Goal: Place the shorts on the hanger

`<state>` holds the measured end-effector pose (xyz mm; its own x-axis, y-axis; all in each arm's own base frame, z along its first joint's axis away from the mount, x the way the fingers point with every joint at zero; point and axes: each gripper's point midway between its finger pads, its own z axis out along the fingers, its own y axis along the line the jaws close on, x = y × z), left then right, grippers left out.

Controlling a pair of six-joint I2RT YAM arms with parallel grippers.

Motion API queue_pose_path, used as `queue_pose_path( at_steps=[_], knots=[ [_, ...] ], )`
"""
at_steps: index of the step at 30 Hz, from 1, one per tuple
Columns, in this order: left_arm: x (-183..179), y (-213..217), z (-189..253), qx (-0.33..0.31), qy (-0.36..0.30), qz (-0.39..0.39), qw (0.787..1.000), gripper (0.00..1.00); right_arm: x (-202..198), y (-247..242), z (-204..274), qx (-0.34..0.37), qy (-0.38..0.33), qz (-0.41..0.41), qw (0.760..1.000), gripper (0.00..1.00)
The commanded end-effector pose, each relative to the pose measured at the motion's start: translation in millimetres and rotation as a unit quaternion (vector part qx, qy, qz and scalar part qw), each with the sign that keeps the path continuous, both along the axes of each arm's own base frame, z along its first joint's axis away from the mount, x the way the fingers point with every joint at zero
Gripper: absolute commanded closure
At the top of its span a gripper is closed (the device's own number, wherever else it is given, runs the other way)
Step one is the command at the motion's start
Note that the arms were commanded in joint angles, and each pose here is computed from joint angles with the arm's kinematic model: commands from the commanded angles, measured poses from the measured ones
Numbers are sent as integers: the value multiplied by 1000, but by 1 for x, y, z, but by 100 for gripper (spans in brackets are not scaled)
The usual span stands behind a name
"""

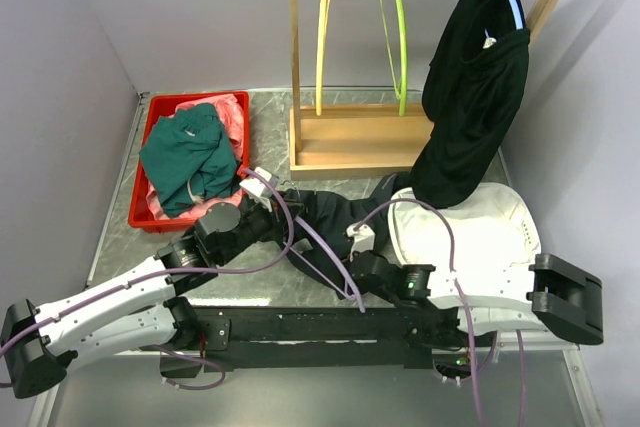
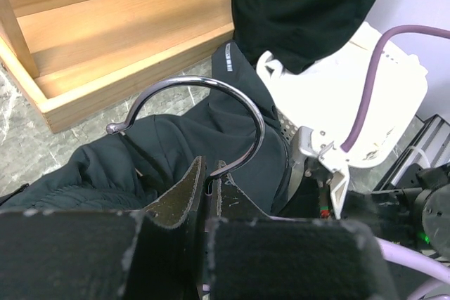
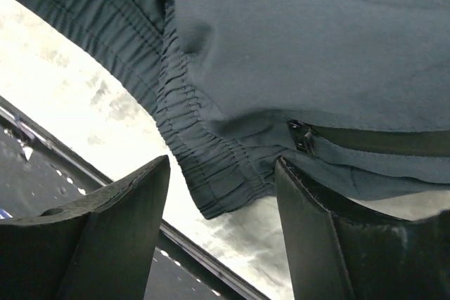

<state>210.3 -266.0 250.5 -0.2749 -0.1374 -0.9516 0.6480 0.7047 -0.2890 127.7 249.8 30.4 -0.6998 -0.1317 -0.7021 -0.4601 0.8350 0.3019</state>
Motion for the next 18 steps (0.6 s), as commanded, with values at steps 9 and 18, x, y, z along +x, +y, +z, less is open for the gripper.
queue_pose_path(
  at_steps=[9,18],
  knots=[
    [0,3,31,-43,-26,8,999,99,19,6,18,-14,-29,-64,997,81],
    [12,14,43,-58,-48,53,996,99,19,-7,63,61,-48,-77,994,100]
  ],
)
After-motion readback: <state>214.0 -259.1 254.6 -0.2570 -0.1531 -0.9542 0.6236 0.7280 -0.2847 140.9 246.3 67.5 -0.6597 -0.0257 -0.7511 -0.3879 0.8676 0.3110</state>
